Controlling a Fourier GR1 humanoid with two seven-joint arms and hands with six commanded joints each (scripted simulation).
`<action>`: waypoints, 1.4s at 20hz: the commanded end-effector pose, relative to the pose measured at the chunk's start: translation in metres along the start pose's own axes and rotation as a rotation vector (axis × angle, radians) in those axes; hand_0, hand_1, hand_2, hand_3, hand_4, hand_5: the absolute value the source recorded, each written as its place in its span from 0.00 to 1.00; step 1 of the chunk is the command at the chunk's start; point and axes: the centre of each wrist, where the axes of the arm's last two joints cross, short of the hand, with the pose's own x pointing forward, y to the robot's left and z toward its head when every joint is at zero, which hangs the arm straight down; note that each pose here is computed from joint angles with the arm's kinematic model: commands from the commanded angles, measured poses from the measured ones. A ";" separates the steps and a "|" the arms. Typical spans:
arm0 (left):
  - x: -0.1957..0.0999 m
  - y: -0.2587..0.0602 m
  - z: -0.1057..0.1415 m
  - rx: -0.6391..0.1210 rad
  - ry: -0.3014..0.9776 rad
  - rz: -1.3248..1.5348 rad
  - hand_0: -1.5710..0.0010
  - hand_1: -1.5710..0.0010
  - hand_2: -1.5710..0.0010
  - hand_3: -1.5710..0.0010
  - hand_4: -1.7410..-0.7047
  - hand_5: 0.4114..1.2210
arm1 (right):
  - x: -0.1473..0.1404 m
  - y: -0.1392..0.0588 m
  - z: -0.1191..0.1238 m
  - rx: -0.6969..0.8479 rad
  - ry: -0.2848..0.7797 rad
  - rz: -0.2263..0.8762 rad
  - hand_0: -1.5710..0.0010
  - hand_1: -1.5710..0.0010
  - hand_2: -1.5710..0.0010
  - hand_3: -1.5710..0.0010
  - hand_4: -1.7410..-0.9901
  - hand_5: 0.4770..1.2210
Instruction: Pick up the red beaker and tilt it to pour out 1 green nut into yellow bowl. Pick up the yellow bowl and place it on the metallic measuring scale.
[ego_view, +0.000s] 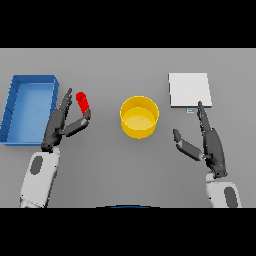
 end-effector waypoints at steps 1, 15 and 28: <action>-0.002 -0.004 -0.003 -0.009 0.005 0.006 1.00 1.00 1.00 1.00 0.45 0.33 | -0.002 -0.003 0.002 -0.004 0.009 -0.001 1.00 1.00 1.00 1.00 0.63 0.21; 0.000 -0.015 -0.050 -0.041 0.008 0.017 1.00 1.00 1.00 1.00 0.41 0.35 | -0.004 -0.008 0.005 -0.009 0.013 -0.008 1.00 1.00 1.00 1.00 0.63 0.22; 0.004 -0.034 -0.066 -0.023 -0.002 0.015 0.19 0.18 0.17 0.24 0.19 0.89 | 0.002 -0.007 -0.001 -0.031 0.021 -0.010 1.00 1.00 1.00 1.00 0.65 0.22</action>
